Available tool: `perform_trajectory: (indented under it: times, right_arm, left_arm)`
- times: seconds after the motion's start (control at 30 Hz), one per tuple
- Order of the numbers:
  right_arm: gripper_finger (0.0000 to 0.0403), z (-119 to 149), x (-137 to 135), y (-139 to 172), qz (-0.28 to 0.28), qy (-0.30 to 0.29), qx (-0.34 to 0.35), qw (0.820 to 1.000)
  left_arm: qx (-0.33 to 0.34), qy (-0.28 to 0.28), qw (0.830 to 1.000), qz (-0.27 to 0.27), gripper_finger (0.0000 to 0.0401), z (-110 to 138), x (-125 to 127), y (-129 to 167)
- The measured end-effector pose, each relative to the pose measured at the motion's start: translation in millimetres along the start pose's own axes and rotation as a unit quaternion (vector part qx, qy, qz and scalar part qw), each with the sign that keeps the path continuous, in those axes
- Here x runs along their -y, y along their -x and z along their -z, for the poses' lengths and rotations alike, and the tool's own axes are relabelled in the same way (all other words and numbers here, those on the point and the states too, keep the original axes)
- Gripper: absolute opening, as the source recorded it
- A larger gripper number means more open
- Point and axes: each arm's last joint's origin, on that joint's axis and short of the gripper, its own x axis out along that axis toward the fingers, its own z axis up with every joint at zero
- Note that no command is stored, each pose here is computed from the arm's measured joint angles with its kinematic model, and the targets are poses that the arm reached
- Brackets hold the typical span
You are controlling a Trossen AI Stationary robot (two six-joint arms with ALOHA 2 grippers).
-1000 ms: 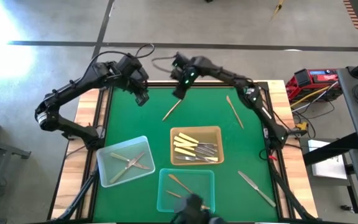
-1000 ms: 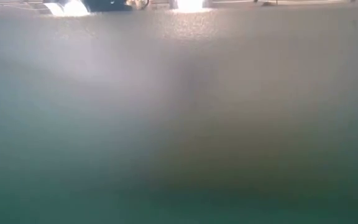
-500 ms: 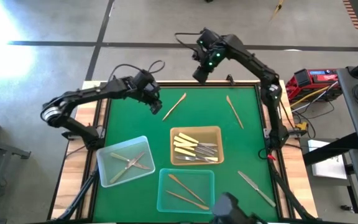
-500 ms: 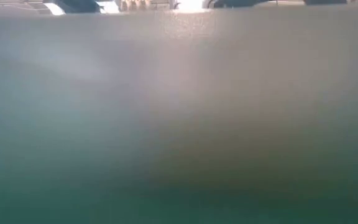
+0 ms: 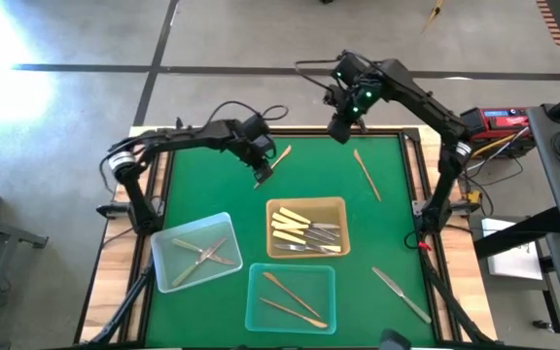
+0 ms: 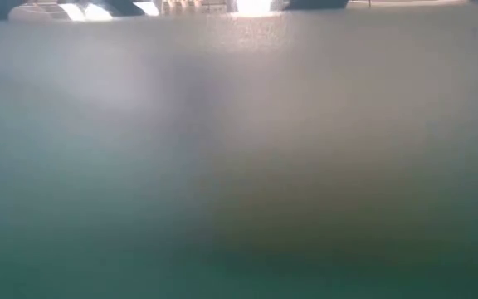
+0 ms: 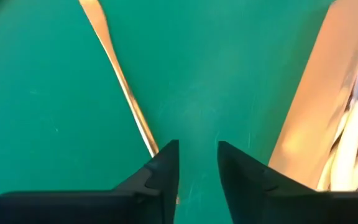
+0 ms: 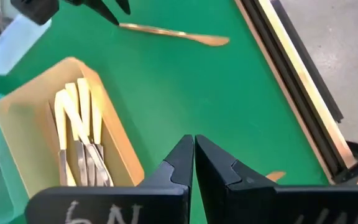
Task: Sort silverware by color (type)
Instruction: Put the gold table knife into the blue bin
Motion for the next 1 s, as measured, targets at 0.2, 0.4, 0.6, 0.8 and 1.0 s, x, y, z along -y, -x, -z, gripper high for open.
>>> perform_trajectory:
  times: [0.2, 0.4, 0.6, 0.8, 1.0]
  right_arm:
    - [0.0009, 20.9, -2.7, 0.4, 0.012, -0.012, -0.021, 1.0]
    - [0.0009, 37.4, -2.6, -8.7, 0.012, -0.025, -0.043, 0.999]
    - [0.0009, 46.3, 0.0, -20.9, 0.017, -0.033, -0.071, 0.997]
    - [0.0009, 46.5, 1.5, -26.0, 0.016, -0.028, -0.07, 0.997]
    - [0.0009, 46.6, 1.6, -26.2, 0.016, -0.023, -0.071, 0.997]
  left_arm:
    - [-0.104, -0.01, 0.994, -0.021, 0.0139, -12.8, -2.3, -15.4]
    - [-0.149, 0.011, 0.988, -0.043, 0.0159, -17.5, -2.8, -37.3]
    - [-0.149, 0.019, 0.983, -0.103, 0.0161, -17.2, -1.1, -46.7]
    - [-0.138, 0.047, 0.983, -0.107, 0.0161, -18.2, 0.2, -58.1]
    - [-0.154, 0.061, 0.98, -0.111, 0.0161, -13.6, 3.5, -73.9]
